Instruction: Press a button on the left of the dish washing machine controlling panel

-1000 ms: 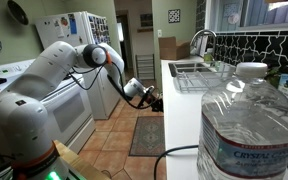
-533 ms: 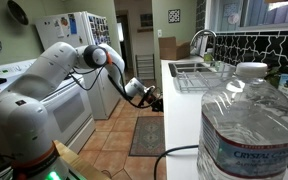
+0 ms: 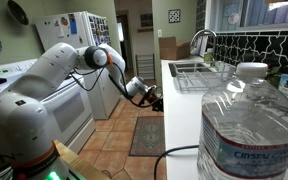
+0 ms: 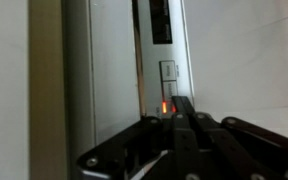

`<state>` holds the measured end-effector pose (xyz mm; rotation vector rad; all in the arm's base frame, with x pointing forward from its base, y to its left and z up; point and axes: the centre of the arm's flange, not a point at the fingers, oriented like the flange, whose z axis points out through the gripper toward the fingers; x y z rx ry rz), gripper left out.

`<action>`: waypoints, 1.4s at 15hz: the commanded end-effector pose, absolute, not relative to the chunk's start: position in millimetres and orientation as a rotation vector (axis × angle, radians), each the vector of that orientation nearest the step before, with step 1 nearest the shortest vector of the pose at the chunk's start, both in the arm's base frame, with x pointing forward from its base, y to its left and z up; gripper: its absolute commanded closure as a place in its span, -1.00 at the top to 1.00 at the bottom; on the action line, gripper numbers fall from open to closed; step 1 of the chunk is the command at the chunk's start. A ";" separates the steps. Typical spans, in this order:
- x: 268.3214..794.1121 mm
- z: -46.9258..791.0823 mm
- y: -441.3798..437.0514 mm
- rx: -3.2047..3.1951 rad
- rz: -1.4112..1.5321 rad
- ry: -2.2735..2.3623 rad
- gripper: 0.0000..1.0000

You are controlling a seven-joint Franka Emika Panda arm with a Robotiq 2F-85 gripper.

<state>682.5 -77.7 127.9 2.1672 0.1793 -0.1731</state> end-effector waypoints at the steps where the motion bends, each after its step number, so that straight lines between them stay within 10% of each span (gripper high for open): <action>1: 687.9 114.3 -96.4 2.186 -0.213 0.179 -1.00; 14: 611.3 195.1 -49.8 2.279 -0.293 0.289 -1.00; 16: 602.9 211.9 -47.1 2.327 -0.307 0.295 -0.46; 21: 588.9 251.0 -45.8 2.461 -0.353 0.333 0.05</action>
